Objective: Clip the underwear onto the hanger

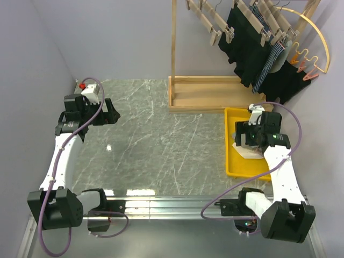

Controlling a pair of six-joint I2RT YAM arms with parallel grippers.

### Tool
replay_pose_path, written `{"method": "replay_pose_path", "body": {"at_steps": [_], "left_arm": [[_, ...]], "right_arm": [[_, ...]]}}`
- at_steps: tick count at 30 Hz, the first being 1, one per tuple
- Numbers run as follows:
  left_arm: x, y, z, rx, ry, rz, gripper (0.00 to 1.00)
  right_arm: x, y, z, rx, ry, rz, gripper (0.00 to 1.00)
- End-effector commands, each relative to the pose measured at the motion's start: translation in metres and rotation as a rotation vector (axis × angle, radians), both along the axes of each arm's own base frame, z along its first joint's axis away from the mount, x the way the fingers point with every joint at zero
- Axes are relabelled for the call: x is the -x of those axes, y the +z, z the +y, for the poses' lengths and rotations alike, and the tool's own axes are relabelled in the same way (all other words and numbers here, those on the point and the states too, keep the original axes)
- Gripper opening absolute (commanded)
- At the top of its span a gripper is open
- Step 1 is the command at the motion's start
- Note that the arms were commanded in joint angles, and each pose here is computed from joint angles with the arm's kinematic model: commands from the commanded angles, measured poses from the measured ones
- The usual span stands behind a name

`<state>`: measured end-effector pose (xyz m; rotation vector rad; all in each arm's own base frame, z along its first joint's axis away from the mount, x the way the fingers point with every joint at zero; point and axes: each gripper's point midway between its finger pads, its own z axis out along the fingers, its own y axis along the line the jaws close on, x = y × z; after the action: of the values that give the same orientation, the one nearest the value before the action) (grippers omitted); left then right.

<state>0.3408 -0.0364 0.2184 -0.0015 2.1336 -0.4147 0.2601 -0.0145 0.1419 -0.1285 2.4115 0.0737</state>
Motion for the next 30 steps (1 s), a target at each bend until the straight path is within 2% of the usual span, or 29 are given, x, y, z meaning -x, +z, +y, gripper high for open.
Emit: {"method": "replay_pose_path", "body": {"at_steps": [1, 6, 11, 12, 17, 22, 30], "left_arm": [[-0.013, 0.041, 0.001, -0.037, -0.023, -0.139, 0.99], [-0.024, 0.070, 0.013, -0.101, 0.012, -0.226, 0.99], [-0.033, 0.073, 0.010, -0.123, -0.036, -0.211, 0.99], [-0.032, 0.075, 0.005, -0.110, -0.065, -0.213, 0.99], [-0.027, 0.079, -0.012, -0.039, -0.127, -0.246, 0.99], [-0.025, 0.075, -0.013, -0.029, -0.132, -0.229, 0.99], [-0.021, 0.062, -0.010, -0.054, -0.127, -0.209, 0.99]], "right_arm": [[-0.015, 0.029, -0.018, 0.087, -0.040, -0.056, 1.00], [-0.036, 0.050, -0.020, 0.104, -0.007, -0.057, 1.00], [-0.069, 0.062, -0.027, 0.132, 0.037, -0.011, 1.00], [-0.073, 0.045, -0.028, 0.122, 0.047, 0.071, 1.00], [-0.114, 0.047, -0.034, 0.123, 0.062, 0.091, 0.96], [-0.136, 0.008, -0.038, 0.108, 0.060, 0.212, 0.83], [-0.122, -0.059, -0.054, 0.174, 0.049, 0.368, 0.78]]}}
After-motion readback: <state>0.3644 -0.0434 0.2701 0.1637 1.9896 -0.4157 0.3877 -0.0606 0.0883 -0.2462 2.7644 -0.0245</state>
